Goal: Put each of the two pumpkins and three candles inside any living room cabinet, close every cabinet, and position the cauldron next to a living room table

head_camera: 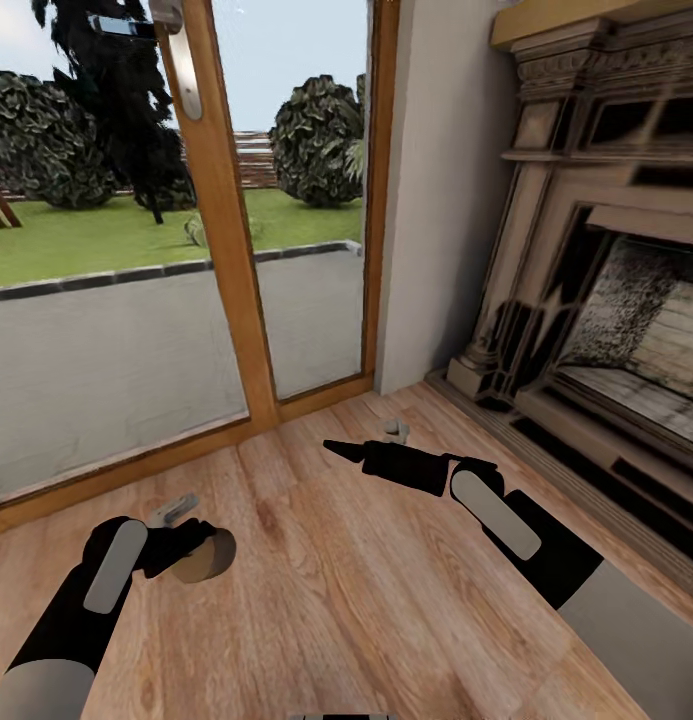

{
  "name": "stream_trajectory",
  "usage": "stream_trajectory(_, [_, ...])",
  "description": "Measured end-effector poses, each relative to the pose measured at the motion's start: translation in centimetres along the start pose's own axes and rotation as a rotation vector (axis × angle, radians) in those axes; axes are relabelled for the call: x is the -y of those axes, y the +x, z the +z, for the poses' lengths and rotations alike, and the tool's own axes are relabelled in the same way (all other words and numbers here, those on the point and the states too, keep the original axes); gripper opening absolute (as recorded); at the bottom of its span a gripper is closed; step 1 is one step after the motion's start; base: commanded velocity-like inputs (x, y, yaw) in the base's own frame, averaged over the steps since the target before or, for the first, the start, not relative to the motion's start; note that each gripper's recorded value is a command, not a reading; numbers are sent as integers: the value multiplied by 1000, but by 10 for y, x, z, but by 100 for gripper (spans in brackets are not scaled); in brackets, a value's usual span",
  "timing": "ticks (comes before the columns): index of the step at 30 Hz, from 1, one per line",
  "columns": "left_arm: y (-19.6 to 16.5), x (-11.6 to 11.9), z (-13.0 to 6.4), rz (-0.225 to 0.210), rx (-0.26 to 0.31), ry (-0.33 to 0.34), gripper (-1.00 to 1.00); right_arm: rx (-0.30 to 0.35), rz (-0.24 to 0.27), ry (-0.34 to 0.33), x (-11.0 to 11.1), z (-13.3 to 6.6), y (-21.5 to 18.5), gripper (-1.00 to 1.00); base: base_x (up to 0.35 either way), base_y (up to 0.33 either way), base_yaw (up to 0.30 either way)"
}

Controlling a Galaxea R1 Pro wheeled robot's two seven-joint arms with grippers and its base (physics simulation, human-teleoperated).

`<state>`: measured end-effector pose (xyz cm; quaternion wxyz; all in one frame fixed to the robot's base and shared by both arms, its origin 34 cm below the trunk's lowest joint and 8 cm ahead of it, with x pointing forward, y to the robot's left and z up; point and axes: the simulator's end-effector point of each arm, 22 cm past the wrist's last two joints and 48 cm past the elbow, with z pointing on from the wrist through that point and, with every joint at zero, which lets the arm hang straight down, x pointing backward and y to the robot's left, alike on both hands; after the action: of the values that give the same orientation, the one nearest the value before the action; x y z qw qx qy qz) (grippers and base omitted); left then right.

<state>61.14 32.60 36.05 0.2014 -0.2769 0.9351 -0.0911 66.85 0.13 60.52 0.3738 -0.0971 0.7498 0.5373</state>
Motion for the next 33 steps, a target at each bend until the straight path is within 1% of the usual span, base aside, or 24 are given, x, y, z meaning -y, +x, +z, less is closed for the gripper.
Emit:
stream_trajectory(15, [-3, 3, -4, 1, 8, 7, -100, 4, -9, -2, -4, -2, -3, 100, -26, 20, -274])
stream_trajectory(33, [-7, 5, -10, 0, 19, 14, -100, 9, -20, -7, -11, -3, -7, 100, -8, 83, -274])
